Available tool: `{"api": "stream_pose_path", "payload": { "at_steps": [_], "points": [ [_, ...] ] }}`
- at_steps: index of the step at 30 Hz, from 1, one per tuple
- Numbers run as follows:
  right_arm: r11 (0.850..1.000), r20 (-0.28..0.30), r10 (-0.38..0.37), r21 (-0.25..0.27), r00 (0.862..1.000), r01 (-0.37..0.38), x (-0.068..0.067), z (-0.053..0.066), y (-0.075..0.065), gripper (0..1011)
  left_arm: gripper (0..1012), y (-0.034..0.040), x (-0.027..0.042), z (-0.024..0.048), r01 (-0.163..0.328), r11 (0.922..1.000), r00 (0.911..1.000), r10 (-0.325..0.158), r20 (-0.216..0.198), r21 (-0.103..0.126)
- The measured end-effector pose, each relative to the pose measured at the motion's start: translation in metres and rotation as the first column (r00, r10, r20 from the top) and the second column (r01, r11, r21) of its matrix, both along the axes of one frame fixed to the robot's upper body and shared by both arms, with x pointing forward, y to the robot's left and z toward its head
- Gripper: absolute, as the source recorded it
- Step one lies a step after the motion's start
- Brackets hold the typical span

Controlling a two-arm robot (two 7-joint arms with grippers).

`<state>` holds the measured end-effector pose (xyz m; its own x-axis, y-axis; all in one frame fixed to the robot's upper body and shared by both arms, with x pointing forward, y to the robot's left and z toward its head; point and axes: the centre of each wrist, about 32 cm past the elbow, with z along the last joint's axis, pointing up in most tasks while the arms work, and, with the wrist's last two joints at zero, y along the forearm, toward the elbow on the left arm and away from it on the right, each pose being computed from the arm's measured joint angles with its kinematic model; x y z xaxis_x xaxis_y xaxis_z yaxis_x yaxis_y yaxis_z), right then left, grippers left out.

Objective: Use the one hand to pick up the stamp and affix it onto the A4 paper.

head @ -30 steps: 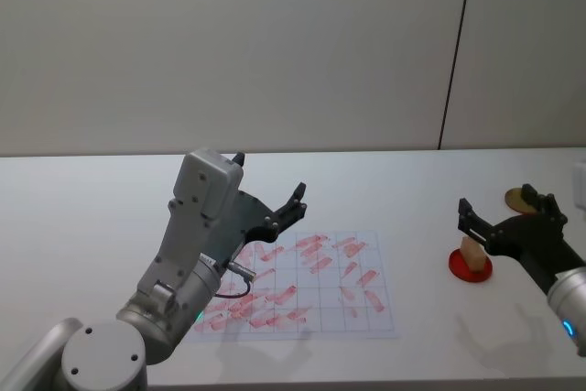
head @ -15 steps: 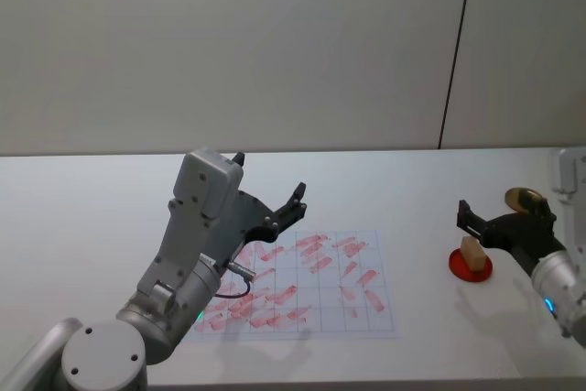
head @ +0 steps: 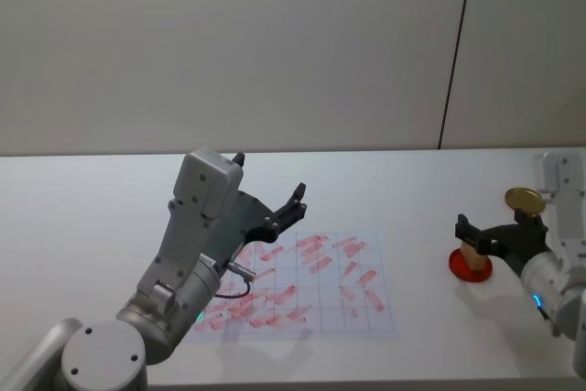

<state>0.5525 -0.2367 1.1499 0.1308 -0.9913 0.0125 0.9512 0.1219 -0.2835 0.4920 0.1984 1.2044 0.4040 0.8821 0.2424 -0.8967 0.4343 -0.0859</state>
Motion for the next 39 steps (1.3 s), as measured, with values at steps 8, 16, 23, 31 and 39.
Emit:
{"api": "stream_pose_path", "payload": {
  "at_steps": [8,16,23,31,39],
  "points": [
    [1.000,-0.046,-0.015,0.005,0.999,0.015,0.009,-0.007,0.000,1001,993,0.0000,0.0000,0.0000,0.000,1.0000,1.0000,0.000,0.000,0.000],
    [1.000,-0.079,-0.021,0.005,0.997,0.022,0.017,-0.013,0.001,1001,993,0.0000,0.0000,0.0000,0.000,1.0000,1.0000,0.000,0.000,0.000],
    [1.000,-0.114,-0.023,0.002,0.993,0.024,0.025,-0.016,0.003,902,993,0.0000,0.0000,0.0000,0.000,1.0000,1.0000,0.000,0.000,0.000],
    [1.000,-0.158,-0.026,-0.004,0.987,0.026,0.031,-0.020,0.005,708,993,0.0000,0.0000,0.0000,0.000,1.0000,1.0000,0.000,0.000,0.000],
    [1.000,-0.190,-0.027,-0.008,0.981,0.026,0.035,-0.022,0.007,428,993,0.0000,0.0000,0.0000,0.000,1.0000,1.0000,0.000,0.000,0.000]
  ]
}}
